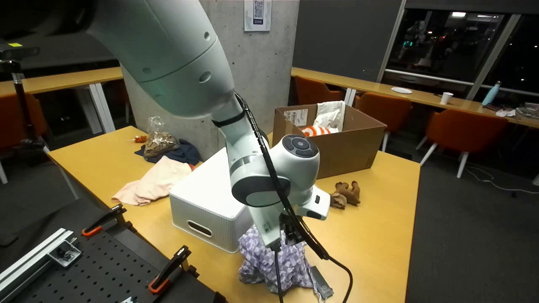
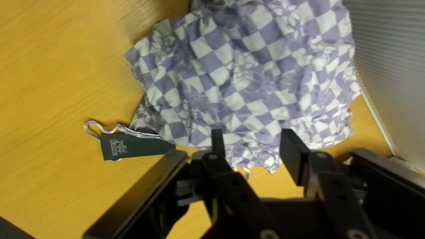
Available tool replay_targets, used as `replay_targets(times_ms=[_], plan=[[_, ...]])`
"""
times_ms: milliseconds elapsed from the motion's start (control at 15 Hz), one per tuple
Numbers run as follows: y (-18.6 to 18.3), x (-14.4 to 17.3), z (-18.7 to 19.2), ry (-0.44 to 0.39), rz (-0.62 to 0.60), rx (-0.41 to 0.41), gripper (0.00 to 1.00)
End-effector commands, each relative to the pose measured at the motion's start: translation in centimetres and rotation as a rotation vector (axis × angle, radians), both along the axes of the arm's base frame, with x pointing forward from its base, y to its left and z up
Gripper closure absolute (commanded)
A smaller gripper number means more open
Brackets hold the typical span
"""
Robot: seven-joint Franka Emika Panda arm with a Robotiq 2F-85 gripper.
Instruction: Pick up the checked blue shirt and put it on the yellow container on the white bucket, lift up the checked blue shirt with the yellow container and put them on the white bucket, lift up the checked blue shirt with the yellow container and put them on the table
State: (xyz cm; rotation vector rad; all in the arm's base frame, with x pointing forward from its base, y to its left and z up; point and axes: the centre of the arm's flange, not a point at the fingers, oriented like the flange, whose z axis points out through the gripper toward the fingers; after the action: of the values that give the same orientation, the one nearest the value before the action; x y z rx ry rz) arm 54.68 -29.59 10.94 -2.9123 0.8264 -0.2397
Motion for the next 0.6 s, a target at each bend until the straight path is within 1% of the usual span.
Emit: replay_targets(times_ms=[0, 67, 133, 200, 333, 533], plan=[[4.1, 1.6, 2.8, -0.002, 0.060, -0.035, 0.23], [5.2, 1.9, 3.5, 0.002, 0.079, -0.042, 0.15], [6.7, 3.2, 3.8, 0.003, 0.103, -0.056, 0.08], [7.9, 3.5, 4.6, 0.004, 0.122, -0.065, 0.01], [9.9, 4.7, 5.7, -0.001, 0.151, -0.085, 0.00], [12.0, 5.3, 7.2, -0.020, 0.175, -0.109, 0.00]])
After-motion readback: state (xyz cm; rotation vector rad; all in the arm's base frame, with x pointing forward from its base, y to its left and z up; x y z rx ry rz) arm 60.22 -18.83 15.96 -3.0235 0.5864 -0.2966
